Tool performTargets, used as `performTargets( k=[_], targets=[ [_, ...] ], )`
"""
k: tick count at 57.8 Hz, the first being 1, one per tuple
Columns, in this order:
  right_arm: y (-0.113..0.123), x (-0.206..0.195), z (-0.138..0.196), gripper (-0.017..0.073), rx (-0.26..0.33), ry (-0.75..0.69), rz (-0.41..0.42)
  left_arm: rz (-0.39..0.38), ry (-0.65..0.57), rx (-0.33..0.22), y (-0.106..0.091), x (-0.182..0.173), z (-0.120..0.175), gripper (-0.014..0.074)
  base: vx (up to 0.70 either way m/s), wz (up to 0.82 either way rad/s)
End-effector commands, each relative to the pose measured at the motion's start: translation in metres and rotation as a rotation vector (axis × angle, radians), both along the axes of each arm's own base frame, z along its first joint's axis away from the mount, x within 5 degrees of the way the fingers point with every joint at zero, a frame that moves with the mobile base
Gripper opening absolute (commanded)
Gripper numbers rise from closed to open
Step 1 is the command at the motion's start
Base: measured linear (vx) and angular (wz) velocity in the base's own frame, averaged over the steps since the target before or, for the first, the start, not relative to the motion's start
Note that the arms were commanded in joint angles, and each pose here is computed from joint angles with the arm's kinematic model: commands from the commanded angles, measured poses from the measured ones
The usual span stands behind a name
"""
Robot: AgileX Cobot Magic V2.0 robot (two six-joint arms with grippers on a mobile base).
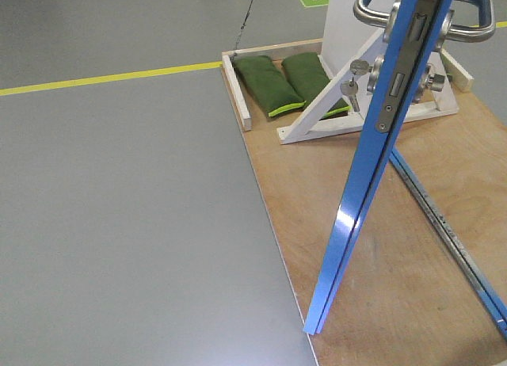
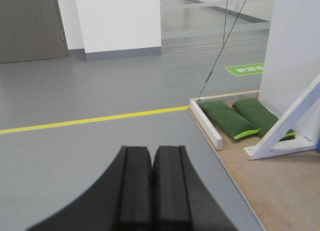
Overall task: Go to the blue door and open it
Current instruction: 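Pull the blue door open with the right gripper, swinging it outward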
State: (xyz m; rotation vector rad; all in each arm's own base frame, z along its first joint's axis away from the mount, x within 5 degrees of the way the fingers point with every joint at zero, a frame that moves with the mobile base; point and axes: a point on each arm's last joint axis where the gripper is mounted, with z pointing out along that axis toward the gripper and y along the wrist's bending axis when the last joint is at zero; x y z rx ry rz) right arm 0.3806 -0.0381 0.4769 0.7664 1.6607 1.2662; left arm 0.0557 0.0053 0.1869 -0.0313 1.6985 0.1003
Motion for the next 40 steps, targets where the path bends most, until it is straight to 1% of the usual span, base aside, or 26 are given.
performTargets(
  k=[1, 40],
  targets=[
    [0.014, -0.0148, 0.0267, 0.0008, 0.037, -0.091, 0.033, -0.007, -0.122, 0.0, -0.0007, -0.0014, 0.0166, 0.0073, 0.0, 0.0],
    [0.0142, -0.0149, 0.0264, 0.0008, 0.034, -0.088, 0.036, -0.007, -0.122, 0.0, -0.0007, -0.0014, 0.0166, 0.0073, 0.0, 0.0]
  ],
)
